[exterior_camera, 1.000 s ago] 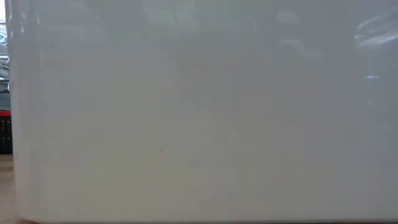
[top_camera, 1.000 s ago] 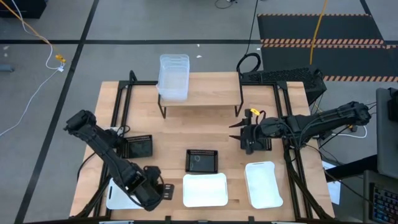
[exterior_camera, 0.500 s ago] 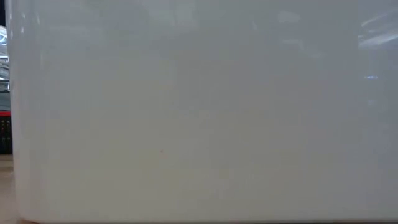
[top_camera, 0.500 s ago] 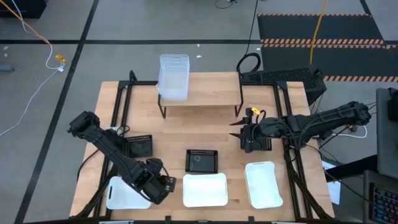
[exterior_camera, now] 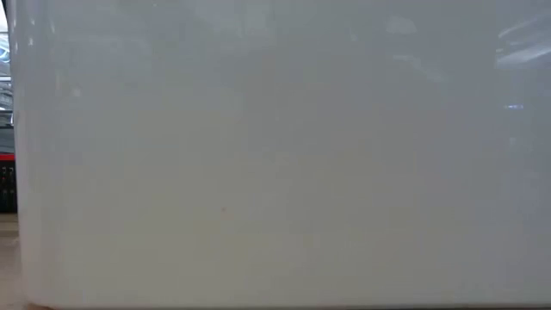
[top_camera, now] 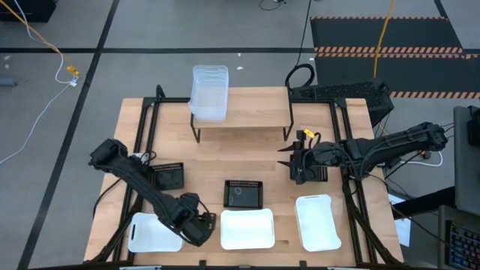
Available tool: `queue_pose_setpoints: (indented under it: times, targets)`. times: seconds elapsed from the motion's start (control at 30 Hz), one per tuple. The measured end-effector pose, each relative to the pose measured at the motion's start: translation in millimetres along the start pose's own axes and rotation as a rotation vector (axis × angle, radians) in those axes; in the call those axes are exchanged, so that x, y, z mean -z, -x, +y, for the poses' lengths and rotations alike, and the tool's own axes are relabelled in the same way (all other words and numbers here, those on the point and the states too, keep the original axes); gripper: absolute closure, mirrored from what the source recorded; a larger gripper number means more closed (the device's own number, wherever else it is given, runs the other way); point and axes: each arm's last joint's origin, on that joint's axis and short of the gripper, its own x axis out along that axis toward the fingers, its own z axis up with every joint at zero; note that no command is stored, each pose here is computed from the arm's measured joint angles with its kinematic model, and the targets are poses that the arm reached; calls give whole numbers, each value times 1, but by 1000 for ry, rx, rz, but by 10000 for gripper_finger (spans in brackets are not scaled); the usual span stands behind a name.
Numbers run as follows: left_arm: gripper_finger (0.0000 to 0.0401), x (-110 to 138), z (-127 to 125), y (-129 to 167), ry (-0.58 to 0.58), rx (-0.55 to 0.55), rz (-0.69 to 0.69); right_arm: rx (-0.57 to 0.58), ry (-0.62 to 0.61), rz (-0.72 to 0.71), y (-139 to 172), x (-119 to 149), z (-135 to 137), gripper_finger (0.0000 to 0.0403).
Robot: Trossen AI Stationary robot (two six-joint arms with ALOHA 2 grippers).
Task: Stack baskets on shelf by color
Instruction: Put the left white bin on the shelf
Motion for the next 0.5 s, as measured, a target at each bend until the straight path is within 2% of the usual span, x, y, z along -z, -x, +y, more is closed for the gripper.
queue_pose_setpoints:
  times: [0.1, 0.23, 0.5]
  targets:
    - [72, 0, -2, -6, -22, -34, 19, -3, -14, 13, 0, 1, 0, 234]
    - [93, -1, -3, -8, -39, -42, 23, -8, -26, 36, 0, 4, 1, 234]
    - [182, 0, -2, -8, -28, -62, 56, -8, -39, 36, 0, 4, 1, 234]
